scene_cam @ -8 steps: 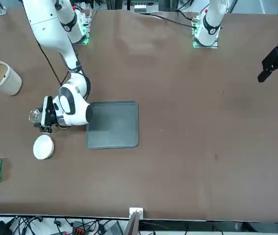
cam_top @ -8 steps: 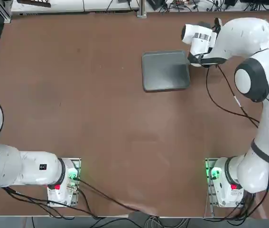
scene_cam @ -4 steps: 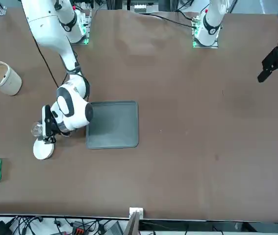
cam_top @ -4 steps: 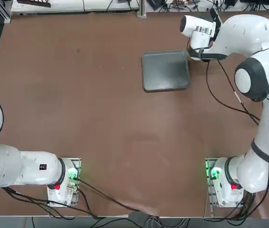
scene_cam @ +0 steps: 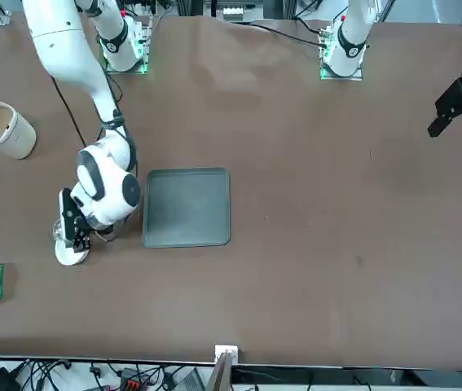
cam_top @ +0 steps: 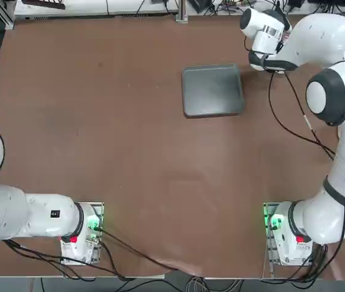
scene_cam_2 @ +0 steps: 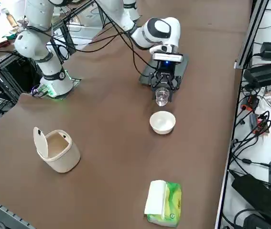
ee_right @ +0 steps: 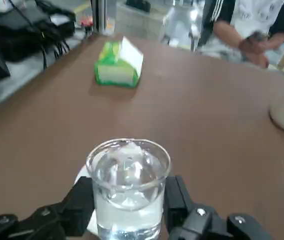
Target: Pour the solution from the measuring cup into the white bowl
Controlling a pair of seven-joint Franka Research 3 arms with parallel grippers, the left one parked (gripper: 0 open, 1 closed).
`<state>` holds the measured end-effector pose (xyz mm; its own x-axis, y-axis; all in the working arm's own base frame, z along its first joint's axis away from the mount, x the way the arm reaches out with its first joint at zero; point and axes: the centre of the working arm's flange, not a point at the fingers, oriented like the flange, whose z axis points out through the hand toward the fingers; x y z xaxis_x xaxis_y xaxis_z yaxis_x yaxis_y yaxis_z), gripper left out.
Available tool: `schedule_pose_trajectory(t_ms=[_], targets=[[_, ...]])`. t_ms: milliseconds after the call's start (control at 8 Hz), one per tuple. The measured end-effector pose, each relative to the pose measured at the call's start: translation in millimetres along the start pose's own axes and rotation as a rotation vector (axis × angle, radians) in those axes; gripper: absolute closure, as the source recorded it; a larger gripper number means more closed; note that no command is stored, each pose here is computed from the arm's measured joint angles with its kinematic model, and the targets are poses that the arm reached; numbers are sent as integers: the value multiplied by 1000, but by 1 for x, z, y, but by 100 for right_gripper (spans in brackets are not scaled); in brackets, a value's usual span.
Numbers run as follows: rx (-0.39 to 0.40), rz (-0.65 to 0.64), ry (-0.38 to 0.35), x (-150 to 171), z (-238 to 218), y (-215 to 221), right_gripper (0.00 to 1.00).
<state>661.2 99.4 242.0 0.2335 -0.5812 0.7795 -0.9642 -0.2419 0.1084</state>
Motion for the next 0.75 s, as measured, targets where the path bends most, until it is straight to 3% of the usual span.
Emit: schedule_pose_trajectory(t_ms=[750], targets=[[-38,13,-392,36,30,-7,27]])
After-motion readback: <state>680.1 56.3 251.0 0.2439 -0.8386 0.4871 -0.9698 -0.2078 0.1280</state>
